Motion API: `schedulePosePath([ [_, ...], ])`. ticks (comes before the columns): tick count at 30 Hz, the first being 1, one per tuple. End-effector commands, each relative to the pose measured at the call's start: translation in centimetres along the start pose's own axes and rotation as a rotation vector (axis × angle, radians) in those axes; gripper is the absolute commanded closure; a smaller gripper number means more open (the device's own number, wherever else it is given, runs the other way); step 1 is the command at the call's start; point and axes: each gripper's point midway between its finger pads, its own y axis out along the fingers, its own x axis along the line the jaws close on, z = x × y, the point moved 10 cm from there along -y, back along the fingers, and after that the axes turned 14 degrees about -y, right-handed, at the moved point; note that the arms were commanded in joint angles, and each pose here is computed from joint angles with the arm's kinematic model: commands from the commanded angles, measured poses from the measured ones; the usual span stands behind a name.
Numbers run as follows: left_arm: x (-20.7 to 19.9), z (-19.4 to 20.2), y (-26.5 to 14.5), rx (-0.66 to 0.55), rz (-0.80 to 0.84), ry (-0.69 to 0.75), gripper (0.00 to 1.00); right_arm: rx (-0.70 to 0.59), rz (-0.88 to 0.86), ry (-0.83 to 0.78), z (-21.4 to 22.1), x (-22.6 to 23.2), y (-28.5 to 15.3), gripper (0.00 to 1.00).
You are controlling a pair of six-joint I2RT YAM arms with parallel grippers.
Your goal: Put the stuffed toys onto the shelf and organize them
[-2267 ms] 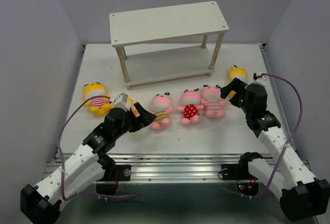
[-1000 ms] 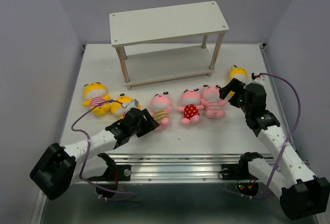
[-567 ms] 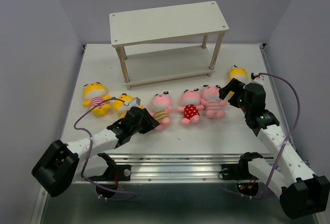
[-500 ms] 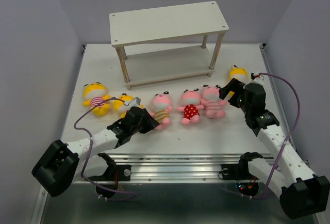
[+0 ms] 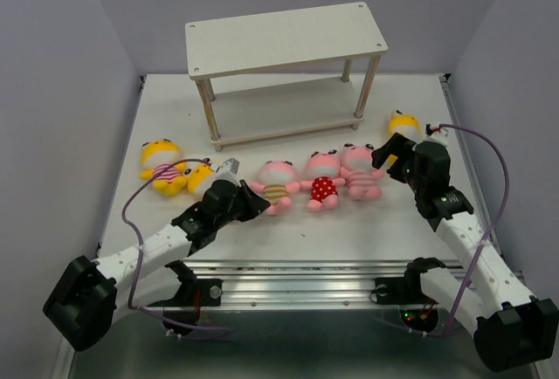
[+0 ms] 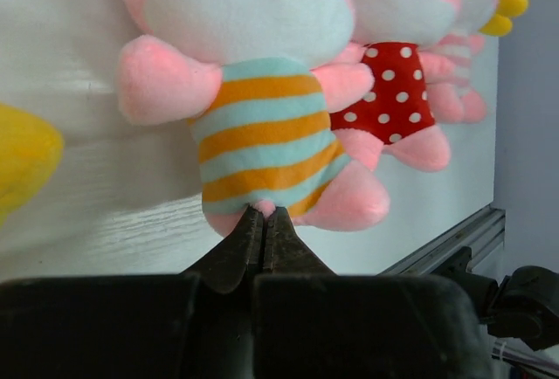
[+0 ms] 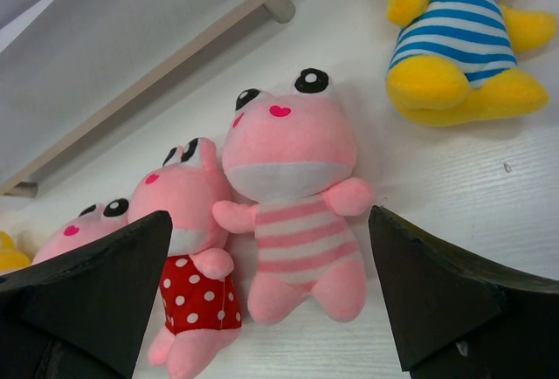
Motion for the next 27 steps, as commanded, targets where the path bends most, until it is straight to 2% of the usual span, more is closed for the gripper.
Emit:
schedulePosePath([
  [1,-2.8,-1.6,-1.4,-0.089,0.143,0.166,1.00,-0.055,0.003,-0.014,-0.6,0.0,-0.1,0.00],
  [4,-4.6,-3.2,-2.0,-0.196,0.152,0.220,1.00,-0.060,0.003,-0.019,-0.7,0.0,-0.2,0.00],
  [10,-7.0,-5.2,-2.0,-0.316,0.162,0.284,1.00,-0.073,0.009,-0.026,-1.0,-0.1,-0.3,0.00],
  [17,-9.7,-8.1,-0.9,-0.495,0.084,0.353,1.00,-0.075,0.013,-0.029,-1.0,-0.1,-0.4,0.00],
  [23,-10.3,-9.6,1.5,-0.574,-0.004,0.406,1.00,-0.082,0.017,-0.029,-1.1,-0.2,-0.4,0.00],
  [27,-10.5,-10.9,2.7,-0.610,-0.005,0.402,1.00,-0.094,0.023,-0.033,-1.2,-0.3,-0.7,0.00],
])
